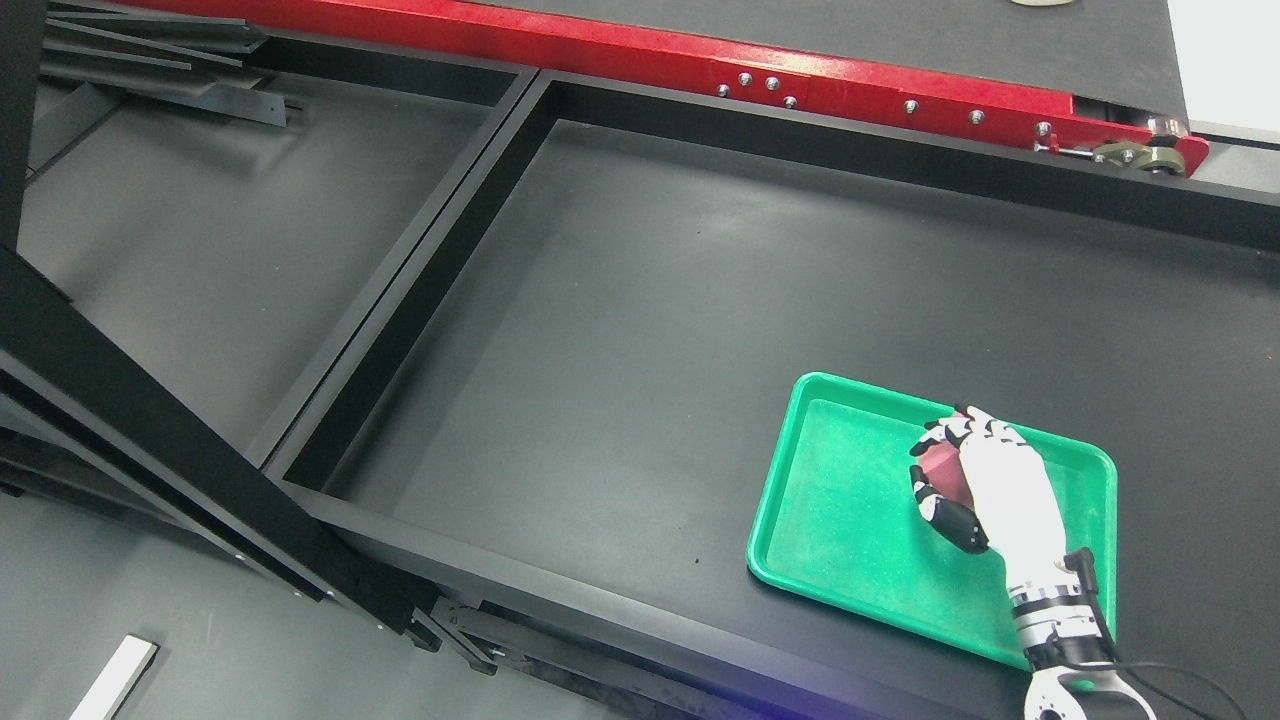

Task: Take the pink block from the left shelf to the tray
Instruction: 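Close the right hand around the pink block and lift it, then carry the pink block in the right hand toward the blue tray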

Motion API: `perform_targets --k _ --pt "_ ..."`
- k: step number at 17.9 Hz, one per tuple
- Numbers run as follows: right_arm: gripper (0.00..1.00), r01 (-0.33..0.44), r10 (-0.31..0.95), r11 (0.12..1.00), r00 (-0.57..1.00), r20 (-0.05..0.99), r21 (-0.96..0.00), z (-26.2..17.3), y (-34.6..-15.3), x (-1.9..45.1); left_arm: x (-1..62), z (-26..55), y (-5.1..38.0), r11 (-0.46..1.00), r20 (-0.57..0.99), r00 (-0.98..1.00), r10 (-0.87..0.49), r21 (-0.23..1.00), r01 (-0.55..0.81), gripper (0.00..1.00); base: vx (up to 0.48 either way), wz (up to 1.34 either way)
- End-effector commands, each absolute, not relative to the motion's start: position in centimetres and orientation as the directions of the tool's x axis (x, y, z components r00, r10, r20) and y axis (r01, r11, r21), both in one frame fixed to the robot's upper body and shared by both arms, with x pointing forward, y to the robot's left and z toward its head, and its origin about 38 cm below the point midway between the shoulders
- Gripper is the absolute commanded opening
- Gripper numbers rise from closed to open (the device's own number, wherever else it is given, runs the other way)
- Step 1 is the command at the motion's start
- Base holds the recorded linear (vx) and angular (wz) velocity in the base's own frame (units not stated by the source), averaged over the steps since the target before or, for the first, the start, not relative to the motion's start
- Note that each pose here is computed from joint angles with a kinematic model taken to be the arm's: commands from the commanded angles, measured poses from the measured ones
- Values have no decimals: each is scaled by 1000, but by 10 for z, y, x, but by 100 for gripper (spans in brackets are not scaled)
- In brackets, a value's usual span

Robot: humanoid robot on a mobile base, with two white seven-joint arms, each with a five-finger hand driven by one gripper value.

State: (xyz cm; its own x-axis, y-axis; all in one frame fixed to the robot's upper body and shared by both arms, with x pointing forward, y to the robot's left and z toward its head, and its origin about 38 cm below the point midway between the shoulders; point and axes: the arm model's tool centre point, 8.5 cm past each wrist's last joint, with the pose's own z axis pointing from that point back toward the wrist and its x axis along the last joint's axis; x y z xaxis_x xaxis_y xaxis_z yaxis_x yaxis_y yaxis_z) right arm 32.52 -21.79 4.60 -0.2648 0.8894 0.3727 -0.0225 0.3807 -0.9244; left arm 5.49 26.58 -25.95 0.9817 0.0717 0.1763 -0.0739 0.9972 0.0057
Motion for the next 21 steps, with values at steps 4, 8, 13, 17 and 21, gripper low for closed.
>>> perform_targets --k 4,8,13,17,21 --pt "2 428 867 491 -324 379 -759 104 -227 301 61 -258 278 996 195 978 75 22 -81 100 0 0" --pt "2 469 858 514 -289 425 -718 111 -245 299 61 -258 278 996 195 978 75 22 -81 100 0 0" --pt "3 468 848 531 -294 442 -707 111 -247 298 61 -258 278 996 195 978 75 22 -81 100 -11 0" --pt "3 463 847 531 -293 444 -709 110 -247 298 61 -258 278 996 195 978 75 22 -81 100 -33 1" --pt "3 453 847 531 -293 443 -716 108 -246 297 62 -258 278 996 197 978 75 22 -81 100 -56 -6"
